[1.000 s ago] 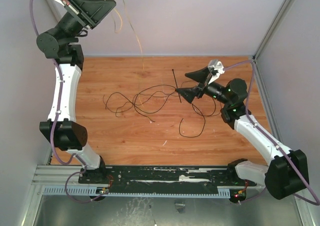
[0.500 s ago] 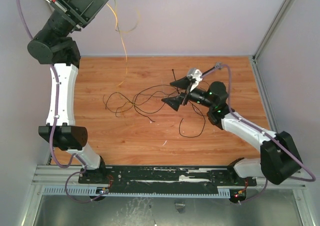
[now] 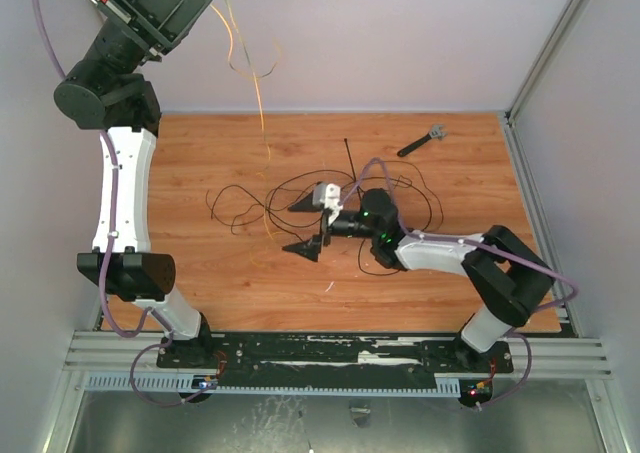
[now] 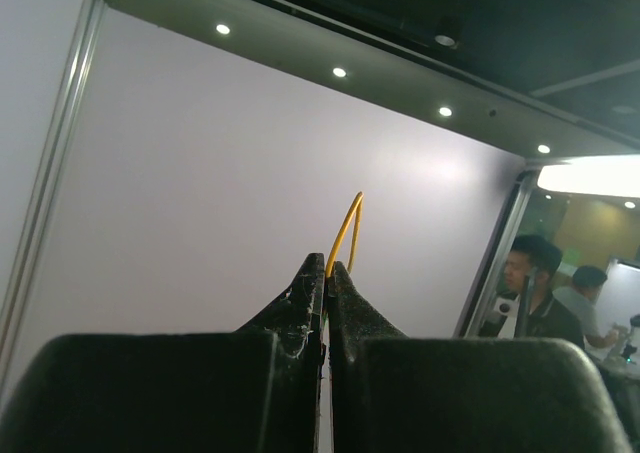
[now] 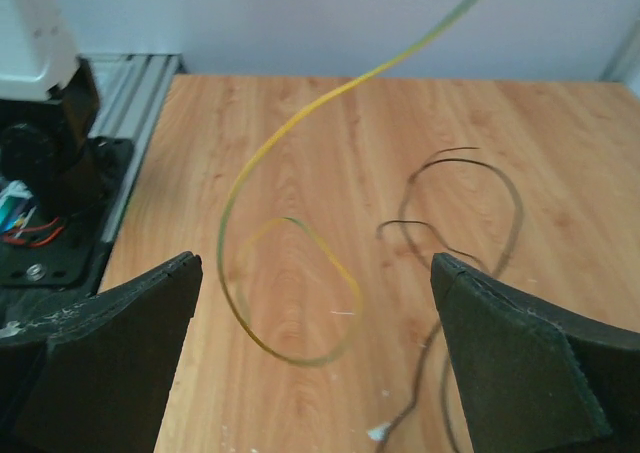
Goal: Zip-tie the wires
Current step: Pick up the cable at the center of the board.
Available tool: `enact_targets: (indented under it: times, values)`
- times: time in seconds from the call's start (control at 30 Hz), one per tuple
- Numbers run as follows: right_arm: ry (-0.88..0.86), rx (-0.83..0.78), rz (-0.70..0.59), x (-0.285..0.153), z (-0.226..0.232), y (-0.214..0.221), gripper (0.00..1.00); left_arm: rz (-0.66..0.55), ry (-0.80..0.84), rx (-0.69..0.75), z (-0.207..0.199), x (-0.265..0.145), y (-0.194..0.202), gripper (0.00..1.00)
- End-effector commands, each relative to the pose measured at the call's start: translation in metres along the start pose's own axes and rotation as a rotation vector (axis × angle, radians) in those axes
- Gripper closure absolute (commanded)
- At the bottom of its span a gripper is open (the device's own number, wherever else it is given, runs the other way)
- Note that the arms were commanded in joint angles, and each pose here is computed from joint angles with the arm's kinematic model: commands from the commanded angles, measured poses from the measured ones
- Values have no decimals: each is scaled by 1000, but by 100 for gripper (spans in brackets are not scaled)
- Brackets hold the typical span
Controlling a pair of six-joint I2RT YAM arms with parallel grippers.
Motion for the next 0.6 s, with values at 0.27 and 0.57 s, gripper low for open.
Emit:
enact_targets:
  times: [0.27,0.57]
  values:
    - [-211,-11,-12,43,44,25,11,-19,46,29,-23,7,-7,97]
    - [-46,92,39,31,18,22,100,-35,42,54,-16,11,-17,98]
Point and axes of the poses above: each gripper's point midway between its finger pads, its own x axis out along the fingers, its own z axis along the line the jaws close on, y = z × x, the point moved 2 cm from there along -x, back along the fingers, and after that the axes turned 9 degrees about x, right-handed, at the moved point
